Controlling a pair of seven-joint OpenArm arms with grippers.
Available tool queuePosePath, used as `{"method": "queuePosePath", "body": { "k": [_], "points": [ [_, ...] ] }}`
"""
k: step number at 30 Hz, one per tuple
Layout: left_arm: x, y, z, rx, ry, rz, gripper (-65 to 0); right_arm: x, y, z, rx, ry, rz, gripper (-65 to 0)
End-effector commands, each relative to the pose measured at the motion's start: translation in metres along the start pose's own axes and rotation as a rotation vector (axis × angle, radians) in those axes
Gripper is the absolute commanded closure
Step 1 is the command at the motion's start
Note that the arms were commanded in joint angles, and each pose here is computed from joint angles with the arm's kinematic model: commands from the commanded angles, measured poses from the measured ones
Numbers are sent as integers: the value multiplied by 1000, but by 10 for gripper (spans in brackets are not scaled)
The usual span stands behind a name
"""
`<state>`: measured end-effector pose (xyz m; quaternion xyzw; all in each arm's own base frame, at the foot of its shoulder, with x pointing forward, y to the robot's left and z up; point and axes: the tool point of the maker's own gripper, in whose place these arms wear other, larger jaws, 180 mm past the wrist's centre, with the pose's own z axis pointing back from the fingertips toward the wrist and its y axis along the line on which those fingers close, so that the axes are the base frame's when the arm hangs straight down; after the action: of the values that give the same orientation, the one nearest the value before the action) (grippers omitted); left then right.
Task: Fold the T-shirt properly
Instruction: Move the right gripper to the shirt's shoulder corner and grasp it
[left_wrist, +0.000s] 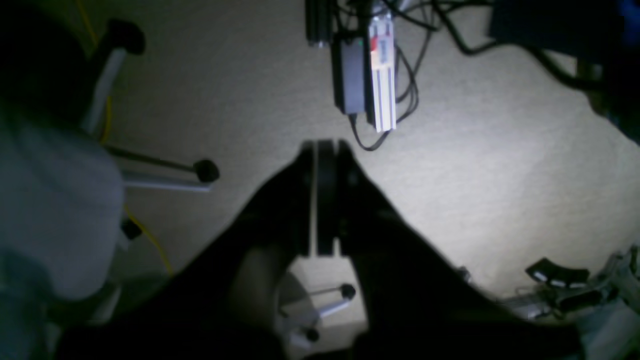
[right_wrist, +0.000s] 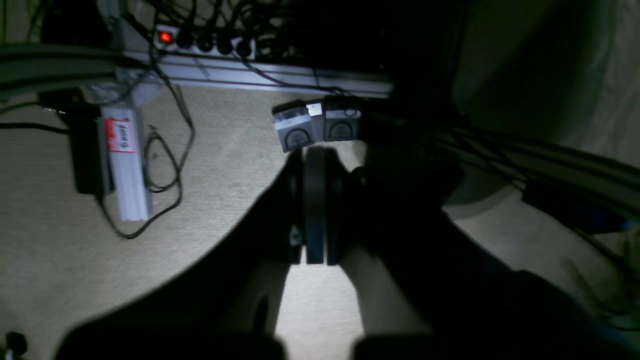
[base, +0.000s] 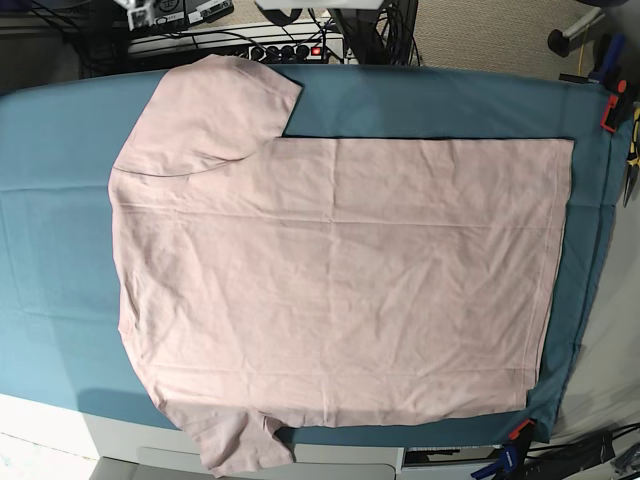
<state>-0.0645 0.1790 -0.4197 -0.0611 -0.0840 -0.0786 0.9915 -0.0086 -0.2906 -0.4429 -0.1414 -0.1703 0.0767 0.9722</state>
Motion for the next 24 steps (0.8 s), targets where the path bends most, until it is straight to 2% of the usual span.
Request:
{"method": "queuePosePath", "body": {
  "k": [1,4,8,11,13,16,19,22,24],
  "points": [
    [3,-3,13,-30,-6,-15,0,11,-12,11,-26,-25,2,-1],
    [31,-12,35,-116,-72,-87,0,43,-34,33,-65,-83,-46,-1],
    [76,-27,66,-257,-201,-131,0,93,-69,64,-102,-221,-109,0],
    [107,-39,95,-383,-319,-150,0,121,-78,85,-9,-302,-167,0],
    [117,-45,111,-443,-366,-182,0,136,-76,97,111,-348,-227,0],
    [134,-44,123,-488,-429,-216,0,161,-86,115,203,-442,-338,0],
    [146,-42,127,-489,-479,-239,0,175,-107,122,194,-527,-401,0],
    [156,-41,127,-483,-513,-254,0,174,-120,109,196,-566,-528,0],
    [162,-40,128,-478,-534,-263,0,162,-123,90,223,-577,-687,0]
  ]
}}
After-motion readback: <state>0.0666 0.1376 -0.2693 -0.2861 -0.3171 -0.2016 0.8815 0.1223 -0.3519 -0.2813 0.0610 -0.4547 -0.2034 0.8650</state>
